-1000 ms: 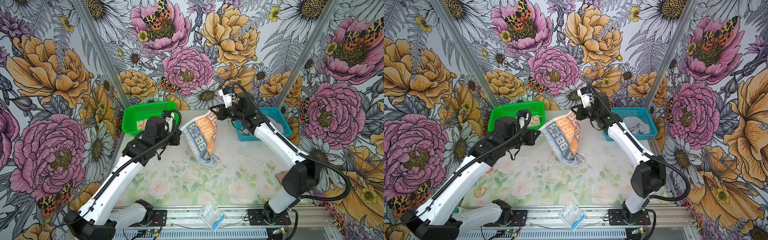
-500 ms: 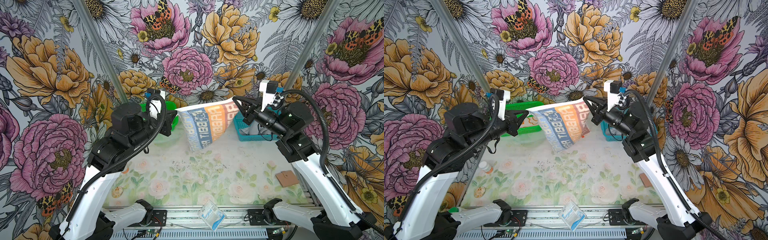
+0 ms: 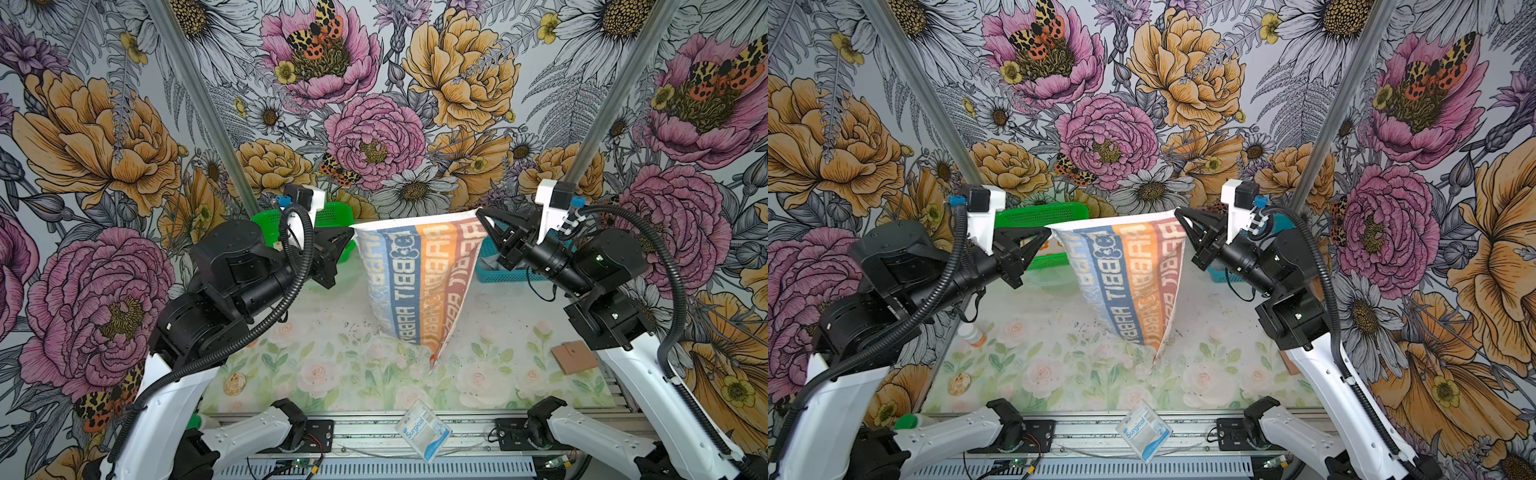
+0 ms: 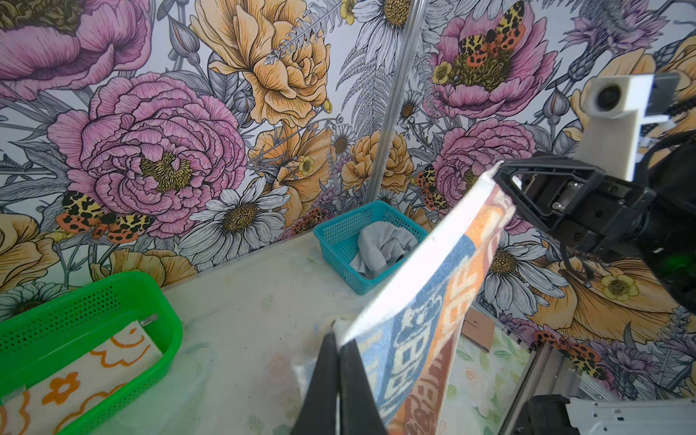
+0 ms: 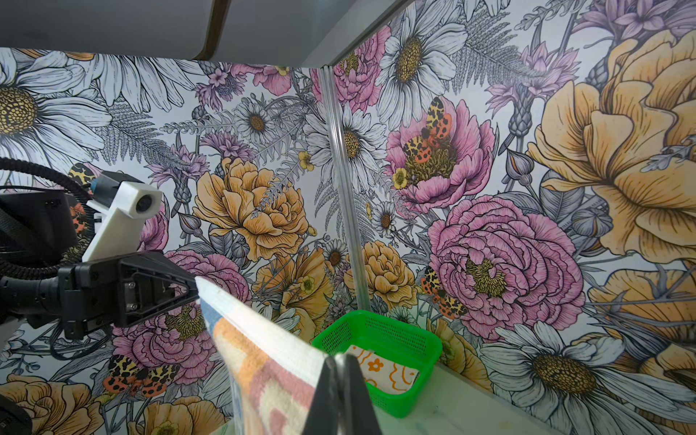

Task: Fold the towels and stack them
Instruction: 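Lift the lettered towel up by two corners with both grippers, then lower the hanging towel onto the table, drawing it toward the robot with both grippers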

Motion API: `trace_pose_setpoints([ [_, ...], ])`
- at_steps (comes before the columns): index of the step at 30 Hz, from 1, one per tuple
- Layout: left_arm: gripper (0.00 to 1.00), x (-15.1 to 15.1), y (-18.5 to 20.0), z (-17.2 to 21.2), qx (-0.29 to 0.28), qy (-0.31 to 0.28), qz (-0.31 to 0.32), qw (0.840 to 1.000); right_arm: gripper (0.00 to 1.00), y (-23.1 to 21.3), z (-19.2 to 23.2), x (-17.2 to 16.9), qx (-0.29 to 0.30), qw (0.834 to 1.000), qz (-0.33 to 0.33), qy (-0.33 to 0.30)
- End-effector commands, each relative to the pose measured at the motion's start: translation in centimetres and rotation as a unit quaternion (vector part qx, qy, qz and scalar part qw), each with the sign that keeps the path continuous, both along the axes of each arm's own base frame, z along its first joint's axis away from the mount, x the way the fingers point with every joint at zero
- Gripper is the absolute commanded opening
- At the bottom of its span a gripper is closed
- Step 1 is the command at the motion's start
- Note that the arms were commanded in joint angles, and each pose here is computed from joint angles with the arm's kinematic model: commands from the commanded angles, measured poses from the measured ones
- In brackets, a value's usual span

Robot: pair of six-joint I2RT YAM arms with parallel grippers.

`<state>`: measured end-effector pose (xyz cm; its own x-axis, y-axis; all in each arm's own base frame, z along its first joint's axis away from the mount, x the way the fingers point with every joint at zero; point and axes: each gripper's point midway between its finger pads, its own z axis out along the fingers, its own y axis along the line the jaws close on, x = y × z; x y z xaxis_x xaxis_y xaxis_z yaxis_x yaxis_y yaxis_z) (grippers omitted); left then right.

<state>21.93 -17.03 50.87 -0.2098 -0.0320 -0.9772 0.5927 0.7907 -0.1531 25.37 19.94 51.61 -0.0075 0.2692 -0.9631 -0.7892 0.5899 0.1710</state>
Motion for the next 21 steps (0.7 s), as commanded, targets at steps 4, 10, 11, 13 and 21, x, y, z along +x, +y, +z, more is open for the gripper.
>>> trace_pose_setpoints([
  [4,0.0,4.8,3.2,-3.9,0.041,0.007,0.134,0.99,0.0,-1.6,-3.9,4.4,-0.01,0.996,-0.09,0.006],
  [10,0.0,11.8,4.6,-9.4,-0.008,0.047,0.169,0.984,0.0,-2.0,-10.8,10.0,-0.025,0.99,-0.133,0.034],
  [11,0.0,12.9,4.7,-10.1,-0.018,0.047,0.173,0.984,0.0,-2.1,-11.9,10.9,-0.023,0.989,-0.138,0.036],
  [13,0.0,15.3,4.7,-12.0,-0.037,0.061,0.172,0.983,0.0,-2.5,-14.1,12.7,-0.018,0.988,-0.15,0.044],
  [21,0.0,23.6,2.0,-19.5,-0.03,0.107,0.158,0.981,0.0,-2.7,-22.1,19.6,-0.033,0.982,-0.162,0.093],
])
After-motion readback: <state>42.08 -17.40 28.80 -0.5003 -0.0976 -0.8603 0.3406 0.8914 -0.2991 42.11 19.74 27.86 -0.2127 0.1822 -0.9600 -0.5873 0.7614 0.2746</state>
